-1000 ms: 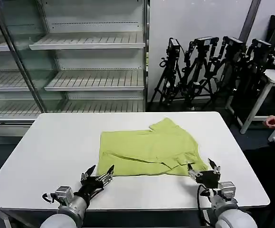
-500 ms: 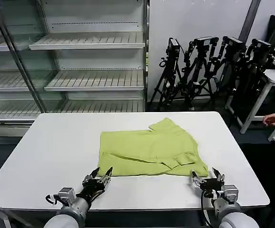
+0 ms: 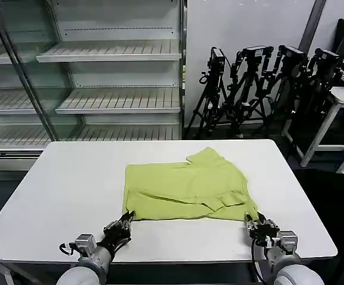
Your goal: Fold and organize the clothes.
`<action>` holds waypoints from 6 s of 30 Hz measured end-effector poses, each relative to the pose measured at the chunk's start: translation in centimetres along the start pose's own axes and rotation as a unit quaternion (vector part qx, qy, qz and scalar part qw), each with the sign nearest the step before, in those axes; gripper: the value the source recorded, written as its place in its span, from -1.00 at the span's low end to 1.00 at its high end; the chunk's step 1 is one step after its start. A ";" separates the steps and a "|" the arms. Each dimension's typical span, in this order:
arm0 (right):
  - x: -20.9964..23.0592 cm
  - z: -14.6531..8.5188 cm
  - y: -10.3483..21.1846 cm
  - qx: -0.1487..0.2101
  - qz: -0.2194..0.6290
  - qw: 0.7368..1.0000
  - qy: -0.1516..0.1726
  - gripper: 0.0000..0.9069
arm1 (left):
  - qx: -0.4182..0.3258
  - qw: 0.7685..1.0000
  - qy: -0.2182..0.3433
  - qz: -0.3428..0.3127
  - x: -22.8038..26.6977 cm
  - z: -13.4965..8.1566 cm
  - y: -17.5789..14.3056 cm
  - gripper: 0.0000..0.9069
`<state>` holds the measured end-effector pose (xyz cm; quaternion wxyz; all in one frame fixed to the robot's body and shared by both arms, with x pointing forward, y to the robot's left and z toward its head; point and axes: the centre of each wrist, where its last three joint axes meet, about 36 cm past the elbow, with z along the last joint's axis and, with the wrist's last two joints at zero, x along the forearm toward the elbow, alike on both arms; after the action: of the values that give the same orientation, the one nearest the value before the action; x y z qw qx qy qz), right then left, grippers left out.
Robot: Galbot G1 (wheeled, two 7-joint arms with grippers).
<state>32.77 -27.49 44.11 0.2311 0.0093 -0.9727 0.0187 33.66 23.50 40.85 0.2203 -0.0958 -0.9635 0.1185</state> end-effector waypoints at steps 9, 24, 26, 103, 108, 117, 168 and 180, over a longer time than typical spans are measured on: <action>0.8 -0.1 0.0 0.003 0.003 1.000 -0.005 -1.00 | 0.003 1.000 0.000 0.001 0.2 0.0 -0.1 -0.96; 4.2 -0.5 0.4 0.015 -0.003 1.000 -0.006 -1.00 | -0.006 1.000 -0.005 -0.009 2.7 -0.2 -0.4 -0.93; 4.7 -0.6 0.5 0.016 -0.004 1.000 -0.006 -1.00 | -0.011 1.000 -0.005 -0.010 3.4 -0.3 -0.5 -0.96; -6.8 -11.1 3.2 0.037 -0.043 0.994 -0.090 1.00 | -0.091 0.992 -0.010 -0.082 1.8 -8.4 2.3 1.00; -10.5 -11.9 4.5 0.040 -0.051 0.995 -0.075 1.00 | -0.095 0.990 -0.002 -0.100 -1.2 -8.6 2.9 1.00; -15.5 -12.6 6.3 0.036 -0.064 0.997 -0.036 1.00 | -0.100 0.988 0.019 -0.116 -5.9 -8.4 3.1 1.00; -23.6 -12.8 10.0 -0.004 -0.084 0.996 0.035 -1.00 | -0.078 0.992 0.043 -0.084 -7.3 -7.9 3.3 -0.91; -20.8 -13.8 8.6 -0.010 -0.081 0.996 -0.019 -1.00 | -0.069 0.994 0.007 -0.080 -5.5 -9.9 3.5 -0.91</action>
<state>57.36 -18.13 46.77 0.2139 0.0862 -0.9730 -0.0098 43.45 27.36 46.34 0.2286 -0.0344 -0.9723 0.0333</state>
